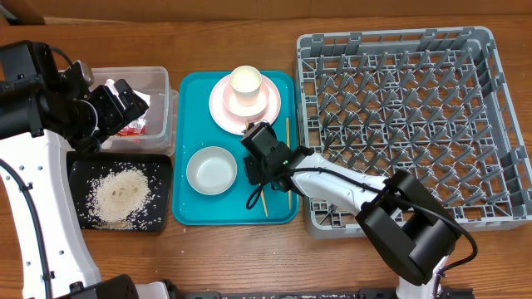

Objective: Sort waste into correct bins and load items into the dishwasher
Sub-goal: 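Close the right gripper on a chopstick and lift it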

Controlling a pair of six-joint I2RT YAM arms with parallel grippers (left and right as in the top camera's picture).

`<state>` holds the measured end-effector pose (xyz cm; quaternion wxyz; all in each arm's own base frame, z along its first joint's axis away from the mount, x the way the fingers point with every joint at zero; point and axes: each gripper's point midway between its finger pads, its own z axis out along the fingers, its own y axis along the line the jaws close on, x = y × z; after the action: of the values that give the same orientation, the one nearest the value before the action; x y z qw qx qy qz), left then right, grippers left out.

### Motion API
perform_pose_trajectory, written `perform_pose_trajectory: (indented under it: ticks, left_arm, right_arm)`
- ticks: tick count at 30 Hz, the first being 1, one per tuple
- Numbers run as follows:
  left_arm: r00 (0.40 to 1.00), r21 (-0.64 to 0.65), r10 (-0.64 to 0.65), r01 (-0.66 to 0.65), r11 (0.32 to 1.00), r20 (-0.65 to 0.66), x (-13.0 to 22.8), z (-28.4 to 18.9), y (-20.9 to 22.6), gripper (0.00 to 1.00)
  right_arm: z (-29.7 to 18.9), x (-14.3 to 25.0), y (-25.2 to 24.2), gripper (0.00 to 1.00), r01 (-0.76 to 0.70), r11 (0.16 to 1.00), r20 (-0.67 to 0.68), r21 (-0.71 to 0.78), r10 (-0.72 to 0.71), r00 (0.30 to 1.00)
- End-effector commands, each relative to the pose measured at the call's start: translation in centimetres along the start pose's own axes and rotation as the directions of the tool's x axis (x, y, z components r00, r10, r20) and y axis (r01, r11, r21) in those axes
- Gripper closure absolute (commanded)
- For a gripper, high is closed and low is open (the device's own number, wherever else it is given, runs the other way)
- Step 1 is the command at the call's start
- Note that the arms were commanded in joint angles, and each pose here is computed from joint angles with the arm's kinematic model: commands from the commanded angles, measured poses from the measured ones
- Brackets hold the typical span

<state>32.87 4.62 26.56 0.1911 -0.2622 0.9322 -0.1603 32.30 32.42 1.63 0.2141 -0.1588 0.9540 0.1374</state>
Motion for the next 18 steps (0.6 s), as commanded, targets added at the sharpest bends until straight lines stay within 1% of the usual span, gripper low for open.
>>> perform_pose_trajectory:
  ticks: [1, 4, 7, 9, 12, 16, 18]
  left_arm:
    - [0.999, 0.004, 0.030, -0.030, 1.000, 0.024, -0.2, -0.7, -0.3, 0.00]
    - [0.999, 0.004, 0.030, -0.030, 1.000, 0.024, -0.2, -0.7, -0.3, 0.00]
    - [0.999, 0.004, 0.030, -0.031, 1.000, 0.025, -0.2, -0.7, -0.3, 0.00]
    - [0.999, 0.004, 0.030, -0.031, 1.000, 0.025, -0.2, -0.7, -0.3, 0.00]
    - [0.999, 0.004, 0.030, -0.031, 1.000, 0.025, -0.2, -0.7, -0.3, 0.00]
    - [0.999, 0.004, 0.030, -0.031, 1.000, 0.025, -0.2, -0.7, -0.3, 0.00]
    - [0.999, 0.004, 0.031, -0.031, 1.000, 0.024, -0.2, -0.7, -0.3, 0.00]
  right_arm:
    - [0.3, 0.0, 0.5, 0.87, -0.009, 1.000, -0.013, -0.026, 0.009, 1.000]
    - [0.3, 0.1, 0.4, 0.89, -0.009, 1.000, -0.017, -0.024, 0.008, 1.000]
    - [-0.3, -0.4, 0.7, 0.96, -0.009, 0.999, -0.004, -0.031, 0.009, 1.000]
    - [-1.5, -1.3, 1.0, 0.96, -0.009, 0.999, 0.017, -0.042, 0.009, 1.000]
    - [-4.4, -3.4, 2.0, 0.96, -0.008, 0.997, 0.077, -0.072, 0.013, 0.997]
    - [-10.5, -6.6, 3.3, 0.96, 0.005, 0.993, 0.180, -0.120, 0.017, 0.984]
    - [-13.3, -7.6, 3.3, 0.96, 0.045, 0.991, 0.232, -0.127, -0.014, 0.973]
